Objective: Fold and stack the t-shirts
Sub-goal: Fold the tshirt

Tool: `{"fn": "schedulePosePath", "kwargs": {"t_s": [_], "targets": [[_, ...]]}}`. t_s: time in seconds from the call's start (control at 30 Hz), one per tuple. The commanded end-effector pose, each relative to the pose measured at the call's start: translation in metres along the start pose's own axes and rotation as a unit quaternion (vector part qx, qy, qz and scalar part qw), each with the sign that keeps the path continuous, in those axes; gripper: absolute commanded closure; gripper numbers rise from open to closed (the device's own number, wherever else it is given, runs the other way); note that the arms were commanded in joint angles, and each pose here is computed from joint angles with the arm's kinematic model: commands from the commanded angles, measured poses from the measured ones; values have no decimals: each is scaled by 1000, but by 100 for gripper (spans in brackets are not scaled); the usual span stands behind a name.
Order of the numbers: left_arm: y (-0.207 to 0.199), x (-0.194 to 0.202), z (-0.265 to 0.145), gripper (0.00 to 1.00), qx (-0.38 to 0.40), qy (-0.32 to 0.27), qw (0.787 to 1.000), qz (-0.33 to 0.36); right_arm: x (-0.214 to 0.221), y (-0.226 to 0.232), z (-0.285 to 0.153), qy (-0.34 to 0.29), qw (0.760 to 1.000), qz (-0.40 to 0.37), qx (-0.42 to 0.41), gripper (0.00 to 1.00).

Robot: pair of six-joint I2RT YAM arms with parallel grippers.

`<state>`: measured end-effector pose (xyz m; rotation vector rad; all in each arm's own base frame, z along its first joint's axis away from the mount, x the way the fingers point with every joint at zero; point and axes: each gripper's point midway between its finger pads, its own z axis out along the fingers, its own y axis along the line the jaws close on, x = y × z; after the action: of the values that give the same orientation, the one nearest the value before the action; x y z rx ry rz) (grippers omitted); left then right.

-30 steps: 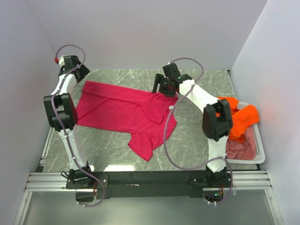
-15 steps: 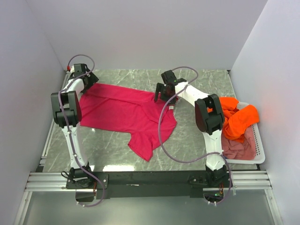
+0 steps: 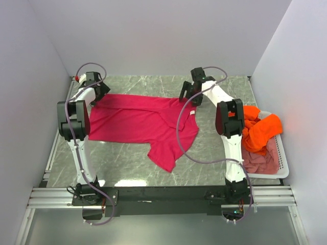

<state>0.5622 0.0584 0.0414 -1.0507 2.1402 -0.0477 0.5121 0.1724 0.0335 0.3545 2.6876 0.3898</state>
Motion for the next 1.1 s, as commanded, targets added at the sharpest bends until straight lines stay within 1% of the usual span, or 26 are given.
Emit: {"fn": "schedulePosePath", "kwargs": {"t_s": [0.0, 0.07, 0.13, 0.2, 0.27, 0.3, 0.37, 0.4, 0.43, 0.47, 0.5, 0.57, 0.6, 0.67, 0.7, 0.77, 0.8, 0.83, 0.87, 0.9, 0.93, 0.97, 1.0, 1.03, 1.07], "targets": [[18, 32, -6, 1, -51, 34, 998, -6, -24, -10, 9, -2, 1000, -15, -3, 14], [14, 31, -2, 1, -52, 38, 998, -9, -35, -17, 10, -5, 1000, -14, 0, 14], [7, 27, 5, 1, -46, 36, 998, -12, -54, -18, 11, -25, 999, -16, -19, 14], [1, 18, 9, 1, -42, 21, 999, -14, -67, -15, 8, -43, 998, -16, -36, 14], [2, 17, 17, 1, -46, 21, 999, -14, -84, -11, 3, -69, 996, -22, -54, 14], [-5, 5, 18, 0, -40, 8, 999, -17, -91, -10, -2, -81, 995, -28, -58, 14], [-2, 5, 21, 1, -55, 15, 998, -10, -100, -7, -10, -98, 992, -51, -61, 14], [-11, -9, 18, 1, -47, 4, 999, -12, -108, -3, -18, -112, 990, -60, -62, 14], [-12, -11, 18, 1, -48, 4, 999, -12, -111, -2, -23, -118, 988, -74, -63, 14], [-17, -15, 15, 0, -38, 1, 999, -10, -115, 0, -29, -124, 987, -79, -63, 14], [-27, -21, 10, 1, -20, -2, 1000, -6, -122, 5, -44, -138, 984, -86, -67, 13], [-39, -37, -6, 1, -2, -14, 1000, -4, -126, 10, -63, -151, 981, -103, -70, 13], [-44, -43, -14, 1, 5, -16, 1000, 2, -131, 18, -86, -167, 977, -110, -73, 13], [-52, -61, -43, 1, 21, -29, 999, 0, -131, 24, -108, -183, 973, -120, -71, 13], [-50, -67, -64, 1, 21, -33, 999, -2, -124, 31, -129, -192, 970, -128, -72, 13], [-38, -68, -89, 1, 9, -35, 999, -6, -114, 39, -147, -205, 967, -134, -70, 13], [-15, -48, -90, 1, -21, -18, 1000, -10, -97, 39, -162, -204, 967, -137, -68, 13], [-7, -60, -120, 1, -23, -40, 999, -24, -85, 49, -167, -211, 965, -142, -65, 13], [7, -54, -129, 1, -34, -39, 998, -33, -74, 50, -173, -214, 964, -142, -61, 13], [36, -24, -127, 1, -65, -14, 997, -41, -49, 45, -178, -206, 967, -141, -52, 13], [47, -29, -149, 1, -63, -25, 996, -65, -35, 45, -180, -205, 968, -135, -51, 13], [68, -16, -156, 1, -88, -17, 992, -85, -20, 54, -183, -215, 965, -139, -50, 13], [95, 16, -152, 1, -116, 9, 987, -114, 3, 46, -186, -210, 967, -134, -47, 13], [102, 15, -164, 1, -102, 5, 986, -131, 16, 47, -187, -207, 969, -123, -56, 13], [109, 19, -165, 1, -99, 8, 985, -139, 30, 55, -188, -206, 968, -123, -73, 13]]}}
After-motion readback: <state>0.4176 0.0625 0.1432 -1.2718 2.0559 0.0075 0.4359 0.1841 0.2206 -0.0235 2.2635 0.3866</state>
